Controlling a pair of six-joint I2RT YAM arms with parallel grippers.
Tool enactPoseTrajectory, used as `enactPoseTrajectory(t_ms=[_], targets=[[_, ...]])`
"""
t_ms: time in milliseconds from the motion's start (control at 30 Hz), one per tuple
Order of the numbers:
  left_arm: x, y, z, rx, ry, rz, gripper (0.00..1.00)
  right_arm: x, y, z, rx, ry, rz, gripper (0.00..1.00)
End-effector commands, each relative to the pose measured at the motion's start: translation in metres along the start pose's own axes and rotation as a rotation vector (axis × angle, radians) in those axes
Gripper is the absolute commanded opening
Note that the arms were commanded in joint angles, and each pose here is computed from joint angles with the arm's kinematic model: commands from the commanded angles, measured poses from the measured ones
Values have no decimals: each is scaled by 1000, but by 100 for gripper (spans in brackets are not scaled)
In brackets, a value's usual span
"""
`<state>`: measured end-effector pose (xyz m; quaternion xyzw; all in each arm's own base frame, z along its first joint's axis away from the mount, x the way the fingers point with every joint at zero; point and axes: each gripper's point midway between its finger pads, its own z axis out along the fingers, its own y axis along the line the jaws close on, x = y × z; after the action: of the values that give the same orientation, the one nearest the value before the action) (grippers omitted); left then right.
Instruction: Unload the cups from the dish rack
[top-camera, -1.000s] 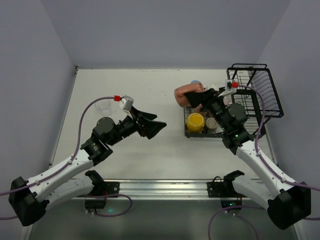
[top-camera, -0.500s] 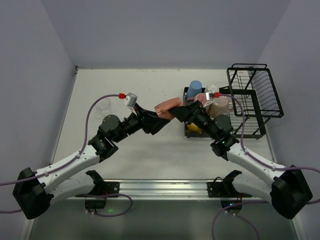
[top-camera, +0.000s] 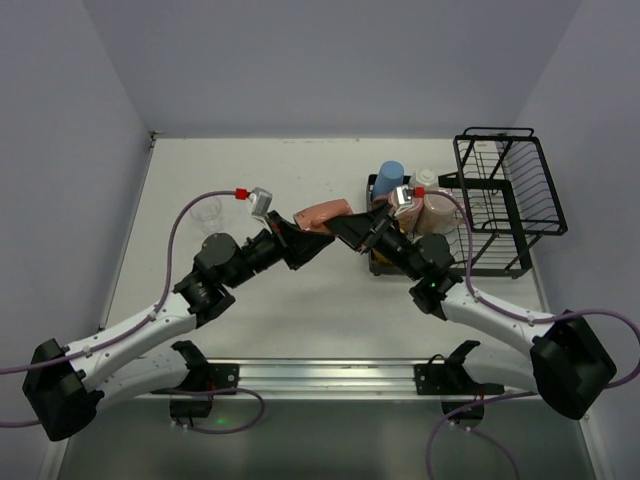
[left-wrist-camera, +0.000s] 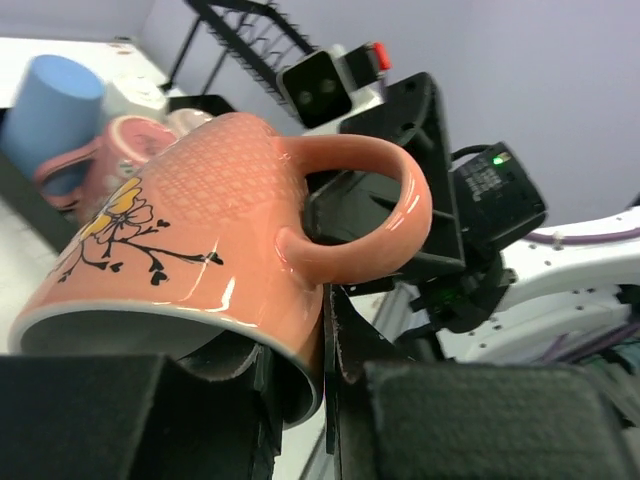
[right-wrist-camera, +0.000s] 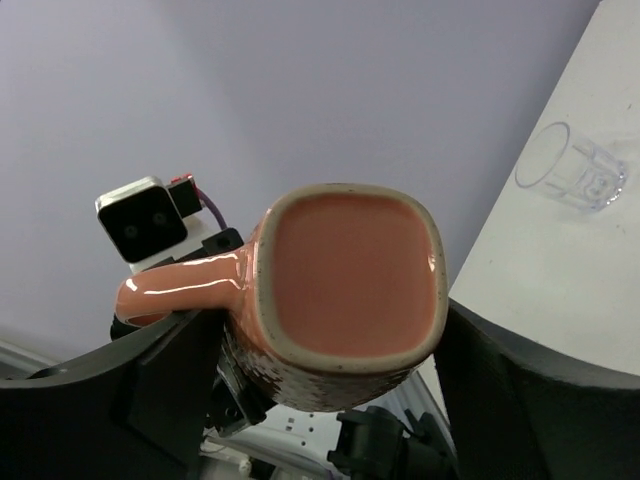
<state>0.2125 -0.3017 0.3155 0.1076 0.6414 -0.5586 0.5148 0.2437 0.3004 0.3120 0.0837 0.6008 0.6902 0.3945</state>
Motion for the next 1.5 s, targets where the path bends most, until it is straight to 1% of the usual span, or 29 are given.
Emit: enactPoseTrajectory(t_ms=[0, 33, 67, 100, 133, 200, 233, 267, 300, 333, 367, 433, 500, 533, 633, 667, 700, 800, 833, 867, 900, 1067, 1100, 1167, 1200, 1300, 1333, 1400, 1467], targets=[[-24, 34, -13, -201, -79, 116, 0, -14, 30, -5, -100, -52, -66, 85], [-28, 41, -18, -247, -85, 136, 0, -12, 25, -5, -76, -44, -73, 94], [-30, 53, -24, -322, -94, 145, 0, -11, 21, -5, -57, -35, -75, 99], [-24, 64, -30, -388, -53, 153, 0, -8, 16, -5, -29, -14, -89, 99], [-26, 76, -35, -462, -52, 160, 0, -7, 11, -6, -11, -9, -94, 99], [-17, 98, -44, -568, 34, 140, 0, -4, -3, -11, 33, 2, -104, 99], [-14, 101, -44, -570, 65, 129, 0, -4, -5, -13, 43, 1, -111, 99], [-20, 100, -42, -575, 71, 131, 0, -3, -11, -15, 66, 4, -116, 99], [-14, 120, -47, -650, 125, 127, 0, 2, -24, -18, 116, 27, -126, 99], [-15, 128, -48, -676, 149, 141, 0, 4, -27, -20, 132, 41, -138, 99], [-26, 132, -46, -694, 152, 149, 0, 6, -32, -22, 156, 57, -156, 99], [-25, 179, -56, -840, 253, 175, 0, 15, -52, -29, 265, 140, -224, 99], [-33, 195, -57, -906, 291, 187, 0, 20, -55, -33, 295, 197, -262, 99], [-24, 217, -60, -958, 354, 187, 0, 23, -59, -36, 333, 237, -283, 99], [-20, 245, -59, -1012, 450, 172, 0, 31, -61, -43, 362, 308, -305, 99], [-29, 248, -54, -1020, 442, 182, 0, 33, -61, -44, 362, 318, -308, 99], [-18, 262, -57, -1052, 501, 166, 0, 34, -61, -48, 369, 330, -310, 99], [-25, 277, -57, -1107, 545, 190, 0, 37, -61, -53, 371, 340, -326, 99], [-20, 290, -60, -1137, 576, 185, 0, 37, -60, -55, 369, 338, -336, 99], [-27, 293, -56, -1139, 568, 182, 0, 38, -60, -57, 369, 341, -340, 99], [-20, 302, -59, -1153, 604, 162, 0, 38, -60, -59, 371, 345, -348, 99], [-31, 325, -62, -1182, 626, 136, 0, 35, -53, -63, 364, 335, -383, 99], [-26, 335, -69, -1205, 651, 114, 0, 35, -52, -63, 364, 339, -397, 99], [-30, 344, -70, -1216, 662, 107, 0, 32, -52, -64, 376, 341, -419, 99], [-23, 350, -73, -1229, 693, 94, 0, 29, -49, -62, 371, 340, -441, 99], [-19, 360, -75, -1226, 727, 66, 0, 29, -48, -65, 387, 348, -456, 99], [-18, 361, -74, -1220, 736, 59, 4, 29, -48, -66, 387, 348, -456, 99], [-16, 364, -75, -1217, 748, 45, 10, 27, -47, -66, 384, 345, -461, 99], [-15, 365, -75, -1213, 750, 38, 18, 28, -47, -67, 387, 348, -462, 99]])
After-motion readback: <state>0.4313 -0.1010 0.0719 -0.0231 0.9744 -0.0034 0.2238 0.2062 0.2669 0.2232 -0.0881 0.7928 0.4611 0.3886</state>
